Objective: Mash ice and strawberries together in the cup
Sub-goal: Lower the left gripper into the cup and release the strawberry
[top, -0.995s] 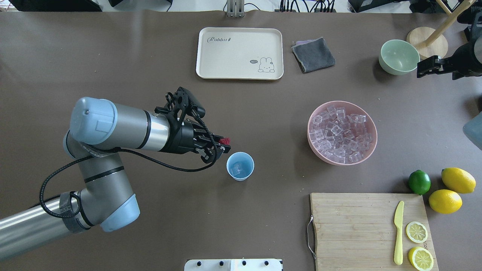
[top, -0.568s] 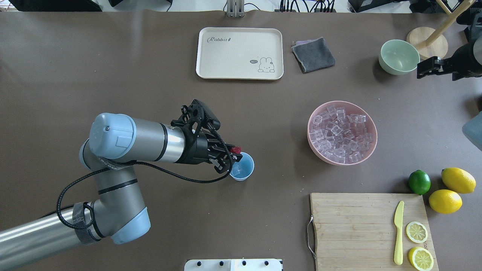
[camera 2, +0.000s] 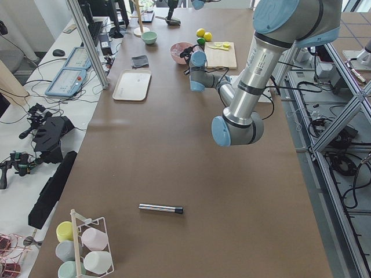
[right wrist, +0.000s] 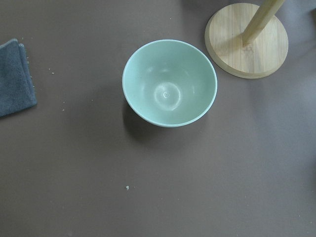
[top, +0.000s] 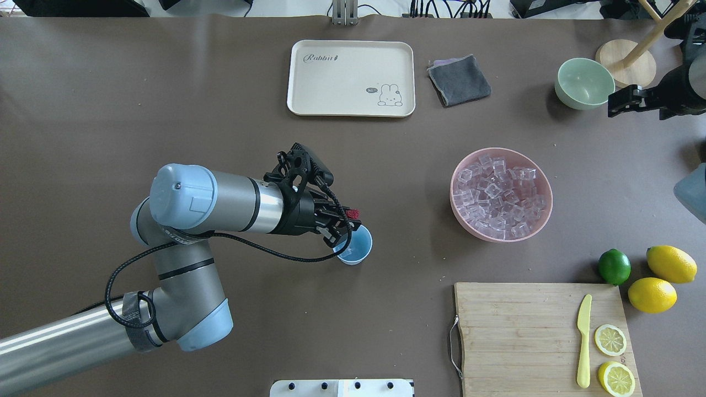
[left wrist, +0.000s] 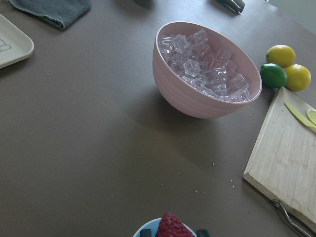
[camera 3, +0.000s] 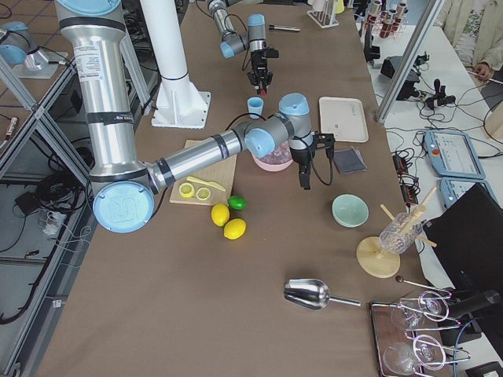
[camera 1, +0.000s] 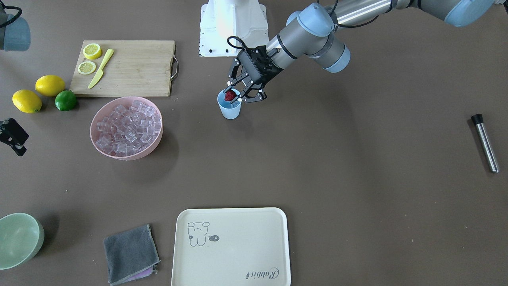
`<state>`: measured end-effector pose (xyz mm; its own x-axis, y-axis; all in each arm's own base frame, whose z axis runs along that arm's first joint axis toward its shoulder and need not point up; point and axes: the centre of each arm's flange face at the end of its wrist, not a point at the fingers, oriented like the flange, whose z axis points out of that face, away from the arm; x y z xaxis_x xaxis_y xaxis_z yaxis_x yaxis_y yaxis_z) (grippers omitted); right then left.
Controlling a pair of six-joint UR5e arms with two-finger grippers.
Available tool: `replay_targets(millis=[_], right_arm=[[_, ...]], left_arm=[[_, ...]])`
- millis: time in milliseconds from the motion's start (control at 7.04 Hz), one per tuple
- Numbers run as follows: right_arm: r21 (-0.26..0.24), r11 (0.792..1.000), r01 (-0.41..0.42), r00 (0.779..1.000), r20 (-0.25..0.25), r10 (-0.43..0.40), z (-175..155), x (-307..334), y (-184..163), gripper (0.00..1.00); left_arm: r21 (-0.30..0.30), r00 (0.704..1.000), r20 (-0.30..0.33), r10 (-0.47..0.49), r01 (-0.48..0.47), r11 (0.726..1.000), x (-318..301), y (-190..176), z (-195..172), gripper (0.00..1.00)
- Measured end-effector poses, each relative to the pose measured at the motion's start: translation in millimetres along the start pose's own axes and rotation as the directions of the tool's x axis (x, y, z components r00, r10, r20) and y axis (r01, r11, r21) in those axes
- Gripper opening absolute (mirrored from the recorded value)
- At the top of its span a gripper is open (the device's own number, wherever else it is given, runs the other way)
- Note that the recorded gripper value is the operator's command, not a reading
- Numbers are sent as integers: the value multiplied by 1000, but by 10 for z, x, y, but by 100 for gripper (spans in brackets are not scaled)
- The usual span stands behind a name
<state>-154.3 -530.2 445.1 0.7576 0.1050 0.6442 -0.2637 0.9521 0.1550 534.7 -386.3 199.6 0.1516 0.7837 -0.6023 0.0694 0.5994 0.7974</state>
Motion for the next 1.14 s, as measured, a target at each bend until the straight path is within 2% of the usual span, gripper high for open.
replay_targets(millis=[710,853,995,1137], right_arm=[[-3,1000,-1,1000,-4,1,13,17,12,100],[-3,1000,-2,1000,-4,2,11,18,14,100],[-2,1000,-3,1000,-4,3,10,18,15,100],[-2,1000,-3,1000,-4,3,7,18,14,100]], left_arm=[[-11,1000,10,-4,5,1000,-33,72,76,2],[-15,1000,5,-5,5,1000,-5,102,93,8],[-15,1000,-4,-4,4,1000,31,134,107,10],[-14,1000,-11,-2,2,1000,57,158,114,36]])
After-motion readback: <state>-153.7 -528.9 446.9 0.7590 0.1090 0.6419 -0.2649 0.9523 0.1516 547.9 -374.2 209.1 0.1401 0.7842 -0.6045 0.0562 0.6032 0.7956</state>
